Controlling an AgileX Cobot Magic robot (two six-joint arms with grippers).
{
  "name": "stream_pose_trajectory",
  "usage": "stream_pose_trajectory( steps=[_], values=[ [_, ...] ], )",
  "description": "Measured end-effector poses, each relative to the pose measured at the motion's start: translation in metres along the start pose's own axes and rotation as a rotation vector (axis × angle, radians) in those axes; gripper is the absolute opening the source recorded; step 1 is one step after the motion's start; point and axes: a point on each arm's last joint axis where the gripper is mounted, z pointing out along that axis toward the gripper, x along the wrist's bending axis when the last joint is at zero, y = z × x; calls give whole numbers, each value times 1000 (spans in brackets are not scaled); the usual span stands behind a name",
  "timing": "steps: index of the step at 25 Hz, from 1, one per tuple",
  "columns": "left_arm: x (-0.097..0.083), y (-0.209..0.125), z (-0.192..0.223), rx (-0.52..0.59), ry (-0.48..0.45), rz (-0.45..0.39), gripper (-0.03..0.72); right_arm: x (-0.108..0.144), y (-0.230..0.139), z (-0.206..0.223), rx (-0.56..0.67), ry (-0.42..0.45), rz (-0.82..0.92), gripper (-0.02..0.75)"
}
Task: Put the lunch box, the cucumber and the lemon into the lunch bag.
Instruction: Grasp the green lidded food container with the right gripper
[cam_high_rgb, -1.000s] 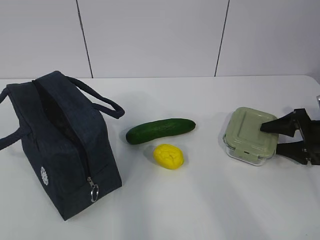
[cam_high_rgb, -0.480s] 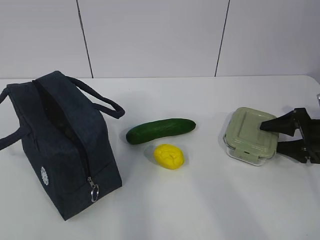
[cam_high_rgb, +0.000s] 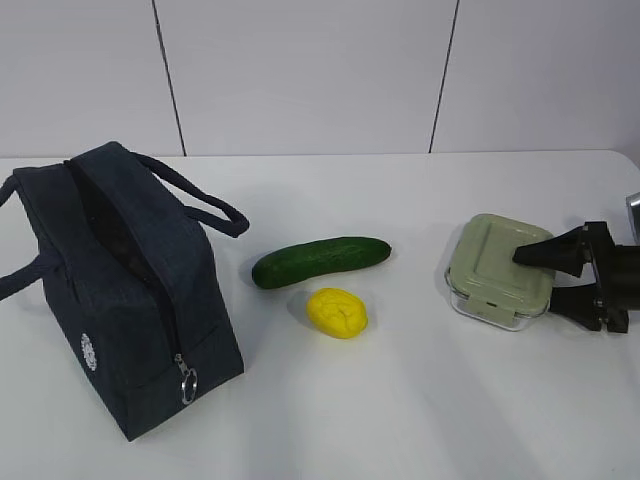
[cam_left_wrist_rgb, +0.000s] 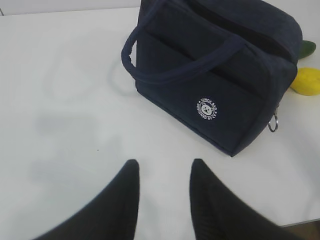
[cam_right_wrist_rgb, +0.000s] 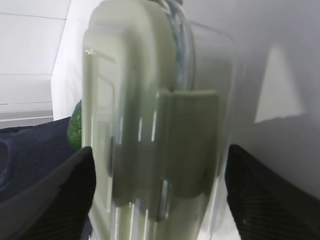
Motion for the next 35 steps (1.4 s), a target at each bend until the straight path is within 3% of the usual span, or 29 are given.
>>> stream_pose_trajectory(
  steps=[35],
  values=[
    [0,0,0,0,0,0,243,3,8,1,71,4,-146,585]
  ],
)
